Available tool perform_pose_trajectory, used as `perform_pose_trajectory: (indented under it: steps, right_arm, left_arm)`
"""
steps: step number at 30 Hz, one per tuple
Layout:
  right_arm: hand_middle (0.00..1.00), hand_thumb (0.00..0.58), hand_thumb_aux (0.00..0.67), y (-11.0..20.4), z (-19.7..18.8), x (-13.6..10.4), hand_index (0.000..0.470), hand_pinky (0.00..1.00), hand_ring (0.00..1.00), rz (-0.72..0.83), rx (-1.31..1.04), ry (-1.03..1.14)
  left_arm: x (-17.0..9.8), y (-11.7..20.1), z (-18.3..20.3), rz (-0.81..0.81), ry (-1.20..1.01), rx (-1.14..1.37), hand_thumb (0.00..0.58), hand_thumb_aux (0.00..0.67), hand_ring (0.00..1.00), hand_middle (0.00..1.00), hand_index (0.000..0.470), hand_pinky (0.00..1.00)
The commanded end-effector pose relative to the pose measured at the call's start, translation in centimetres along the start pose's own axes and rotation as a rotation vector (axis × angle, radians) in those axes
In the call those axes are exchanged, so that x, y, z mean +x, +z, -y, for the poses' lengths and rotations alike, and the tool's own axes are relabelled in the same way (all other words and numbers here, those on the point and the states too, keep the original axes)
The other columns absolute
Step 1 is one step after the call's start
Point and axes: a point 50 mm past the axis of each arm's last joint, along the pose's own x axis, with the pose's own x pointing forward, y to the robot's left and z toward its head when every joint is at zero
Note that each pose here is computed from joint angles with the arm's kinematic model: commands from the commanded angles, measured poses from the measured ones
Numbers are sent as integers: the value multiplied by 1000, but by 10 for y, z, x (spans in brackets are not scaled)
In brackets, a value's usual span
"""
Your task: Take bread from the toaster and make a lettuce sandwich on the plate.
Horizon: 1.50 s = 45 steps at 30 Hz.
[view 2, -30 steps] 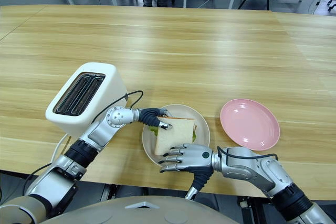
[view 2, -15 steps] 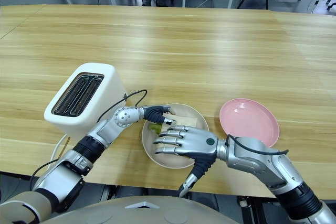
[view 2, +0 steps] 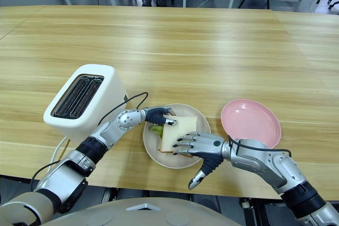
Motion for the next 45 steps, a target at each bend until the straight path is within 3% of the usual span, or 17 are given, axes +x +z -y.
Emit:
perform_pose_trajectory:
  steps: [1,5,6,9,10,12,19,24,25,26,27,28,31,33,34,36,45]
  right_arm:
    - [0,0,0,0,-35,7,0,0,0,-11,67,209]
    - [0,0,0,-1,-47,14,0,0,0,6,98,280]
    - [0,0,0,-2,-48,16,0,0,0,8,102,283]
    - [0,0,0,-7,-51,23,0,0,0,11,122,280]
    - [0,0,0,-8,-52,24,0,0,0,12,126,277]
    - [0,0,0,-6,-55,27,0,0,0,18,137,272]
    - [0,0,0,-10,-45,36,0,0,0,11,142,188]
    - [0,31,18,-23,13,35,13,0,0,2,195,-234]
    - [0,470,378,-26,27,31,260,0,0,5,206,-344]
    - [0,580,670,-30,39,26,460,0,0,8,253,-459]
    - [0,580,670,-32,49,21,460,0,0,18,297,-547]
    - [0,580,670,-34,59,15,460,0,0,32,342,-640]
    - [0,580,670,-38,81,-1,460,0,0,103,518,-874]
    - [349,580,670,-38,90,-12,460,349,349,187,683,-980]
    - [349,580,670,-37,92,-15,460,349,349,224,743,-987]
    - [1000,580,670,-35,91,-18,460,1000,1000,285,837,-959]
    - [1000,580,670,9,39,-31,460,1000,1000,498,997,-443]
  left_arm:
    - [-2,-10,5,-47,-24,15,580,670,1000,1000,460,1000]
    - [-5,0,-10,-14,115,153,580,654,1000,1000,449,1000]
    - [-8,4,-14,-1,165,191,0,0,1000,1000,0,1000]
    - [-19,13,-25,15,291,314,0,0,710,710,0,710]
    - [-24,16,-29,15,339,349,0,0,149,149,0,149]
    - [-34,22,-38,17,439,399,0,0,0,0,0,0]
    - [-71,29,-50,-13,674,398,0,0,0,0,0,0]
    - [-99,33,-49,-20,808,364,0,0,0,0,0,0]
    - [-105,35,-49,-2,838,340,0,0,0,0,0,0]
    - [-113,38,-49,26,864,305,379,276,0,0,189,0]
    - [-120,41,-49,55,890,274,379,276,0,0,189,0]
    - [-129,44,-49,81,920,239,580,670,1000,1000,460,1000]
    - [-148,52,-49,166,977,128,580,670,1000,1000,460,1000]
    - [-158,60,-47,252,983,42,580,670,1000,1000,460,1000]
    - [-162,64,-46,293,976,1,580,670,1000,1000,460,1000]
    - [-168,72,-41,380,928,-72,580,670,1000,1000,460,1000]
    - [-185,77,23,528,350,-327,580,670,1000,1000,460,1000]
